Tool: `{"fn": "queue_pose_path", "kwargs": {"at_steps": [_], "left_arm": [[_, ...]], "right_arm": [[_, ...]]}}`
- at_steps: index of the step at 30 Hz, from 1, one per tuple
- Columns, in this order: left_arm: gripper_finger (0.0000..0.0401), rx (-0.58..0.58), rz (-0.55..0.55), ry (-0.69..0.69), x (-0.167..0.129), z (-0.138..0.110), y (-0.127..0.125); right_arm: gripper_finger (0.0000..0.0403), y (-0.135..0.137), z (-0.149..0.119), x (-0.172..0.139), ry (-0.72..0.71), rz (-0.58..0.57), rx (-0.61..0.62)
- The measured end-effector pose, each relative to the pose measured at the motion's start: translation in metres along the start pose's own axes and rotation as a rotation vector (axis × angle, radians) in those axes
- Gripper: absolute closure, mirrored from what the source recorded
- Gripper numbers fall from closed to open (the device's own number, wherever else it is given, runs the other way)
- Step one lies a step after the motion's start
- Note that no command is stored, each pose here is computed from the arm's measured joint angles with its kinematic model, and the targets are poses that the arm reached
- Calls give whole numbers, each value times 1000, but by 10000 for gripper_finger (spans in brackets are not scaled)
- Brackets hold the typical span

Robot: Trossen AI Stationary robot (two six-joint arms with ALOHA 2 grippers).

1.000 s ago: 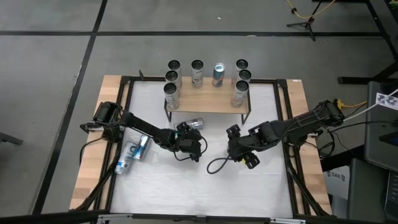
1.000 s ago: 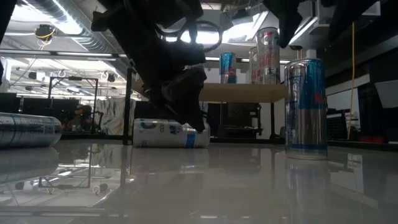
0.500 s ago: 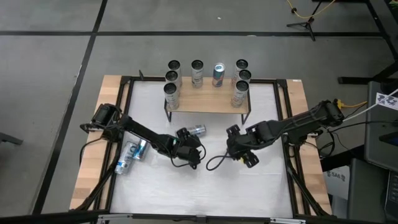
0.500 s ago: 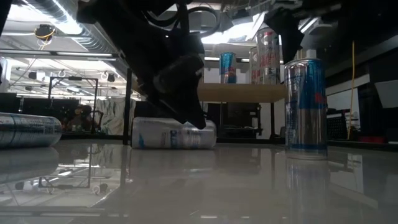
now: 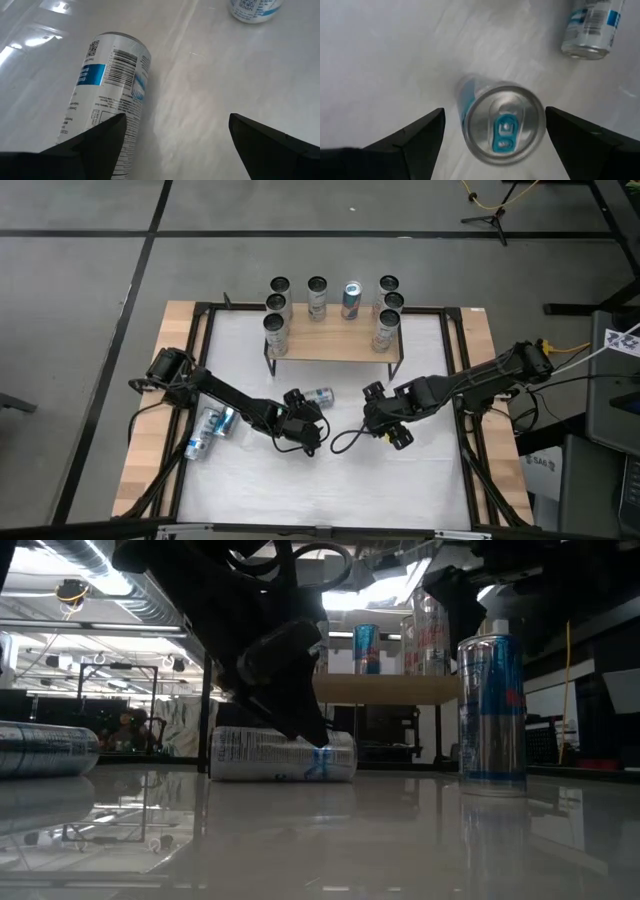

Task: Sort soda cans
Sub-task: Put the right blue soda can on the shelf and align with other blue soda cans

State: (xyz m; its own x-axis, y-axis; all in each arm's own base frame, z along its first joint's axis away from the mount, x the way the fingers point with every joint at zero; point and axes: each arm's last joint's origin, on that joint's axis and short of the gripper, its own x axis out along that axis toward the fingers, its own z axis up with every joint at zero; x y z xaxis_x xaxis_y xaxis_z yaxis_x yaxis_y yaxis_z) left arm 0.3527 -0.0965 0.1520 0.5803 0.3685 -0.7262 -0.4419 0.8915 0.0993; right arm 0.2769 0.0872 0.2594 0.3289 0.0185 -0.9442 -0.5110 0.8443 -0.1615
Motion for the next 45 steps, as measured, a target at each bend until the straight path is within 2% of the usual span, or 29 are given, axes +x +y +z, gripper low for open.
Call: {"fn": "queue_pose_path", "kwargs": {"at_steps": [16,21,30,45], "left_arm": [[55,0,0,0,0,0,0],[55,0,0,0,0,0,0],[55,-1,0,0,0,0,0],[55,-3,1,0,0,0,0]], "right_arm": [[67,1,-2,4,3,18,8],[92,1,-2,4,7,0,52],[140,1,-2,4,5,-1,55],[144,0,0,4,-11,-6,141]]}}
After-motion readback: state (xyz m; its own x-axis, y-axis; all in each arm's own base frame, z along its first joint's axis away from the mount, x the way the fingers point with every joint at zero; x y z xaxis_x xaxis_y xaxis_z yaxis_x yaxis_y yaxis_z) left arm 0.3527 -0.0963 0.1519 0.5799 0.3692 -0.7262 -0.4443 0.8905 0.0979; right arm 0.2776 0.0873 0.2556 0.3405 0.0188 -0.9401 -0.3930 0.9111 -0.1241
